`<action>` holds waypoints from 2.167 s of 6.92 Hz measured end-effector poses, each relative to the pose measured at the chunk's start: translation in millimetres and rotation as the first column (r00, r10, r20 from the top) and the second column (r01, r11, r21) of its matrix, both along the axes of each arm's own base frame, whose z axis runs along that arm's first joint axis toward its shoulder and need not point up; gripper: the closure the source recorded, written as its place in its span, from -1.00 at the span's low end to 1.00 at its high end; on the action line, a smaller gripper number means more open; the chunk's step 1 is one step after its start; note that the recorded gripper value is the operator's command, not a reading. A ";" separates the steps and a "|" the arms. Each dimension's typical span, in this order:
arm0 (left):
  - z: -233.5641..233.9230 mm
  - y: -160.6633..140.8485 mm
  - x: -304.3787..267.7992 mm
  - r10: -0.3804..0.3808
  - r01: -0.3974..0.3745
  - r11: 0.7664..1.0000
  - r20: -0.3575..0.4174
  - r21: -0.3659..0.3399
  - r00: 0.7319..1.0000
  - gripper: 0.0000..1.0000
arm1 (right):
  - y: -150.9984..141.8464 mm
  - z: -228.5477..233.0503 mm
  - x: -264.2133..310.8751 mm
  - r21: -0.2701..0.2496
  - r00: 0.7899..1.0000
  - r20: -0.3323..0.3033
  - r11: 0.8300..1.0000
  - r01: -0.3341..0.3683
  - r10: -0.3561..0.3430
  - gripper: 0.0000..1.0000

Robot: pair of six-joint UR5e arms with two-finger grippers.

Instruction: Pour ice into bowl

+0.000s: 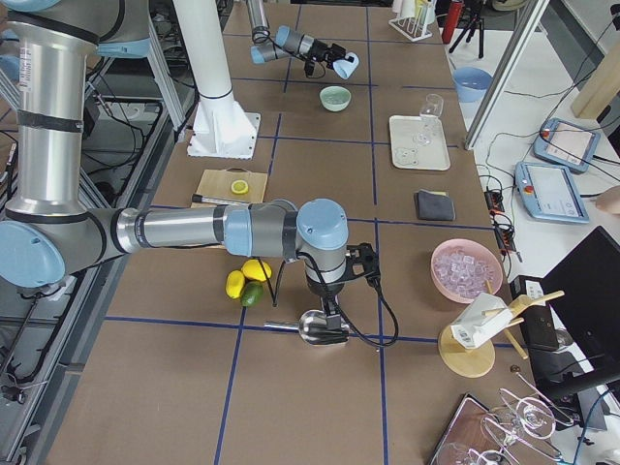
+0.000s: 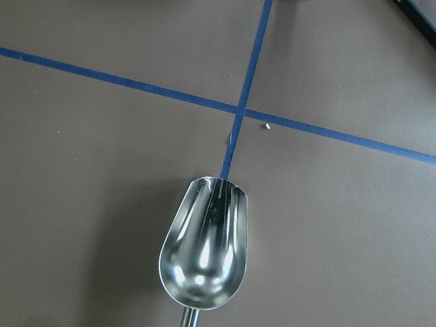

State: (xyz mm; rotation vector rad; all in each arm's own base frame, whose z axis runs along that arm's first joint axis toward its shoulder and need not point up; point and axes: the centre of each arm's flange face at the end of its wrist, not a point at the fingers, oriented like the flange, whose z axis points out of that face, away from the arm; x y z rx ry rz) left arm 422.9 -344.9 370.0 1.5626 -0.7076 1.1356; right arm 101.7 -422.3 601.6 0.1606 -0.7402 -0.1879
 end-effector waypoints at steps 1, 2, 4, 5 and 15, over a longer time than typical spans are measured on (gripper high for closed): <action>1.4 1.2 -3.4 0.005 -0.012 0.999 -0.169 -0.036 0.986 1.00 | -0.2 -0.3 0.2 -0.003 1.000 0.000 1.000 -0.005 0.005 -1.00; 0.4 2.2 -4.7 0.006 -0.039 0.995 -0.359 -0.087 0.933 1.00 | -0.6 -0.7 0.2 -0.005 1.000 0.002 1.000 -0.010 0.010 -1.00; -3.8 5.0 -7.7 -0.017 -0.130 0.978 -0.689 -0.160 0.725 1.00 | -1.1 -1.9 0.1 -0.007 1.000 0.004 1.000 -0.015 0.015 -1.00; -3.8 8.7 -7.7 -0.039 -0.195 0.964 -0.822 -0.180 0.568 1.00 | -1.5 -2.5 0.2 -0.007 1.000 0.004 1.000 -0.016 0.016 -1.00; 38.9 37.1 -27.4 -0.372 -0.570 0.809 -0.874 -0.140 -0.313 1.00 | 0.1 -2.0 1.6 -0.008 1.000 0.009 1.000 -0.020 0.020 -1.00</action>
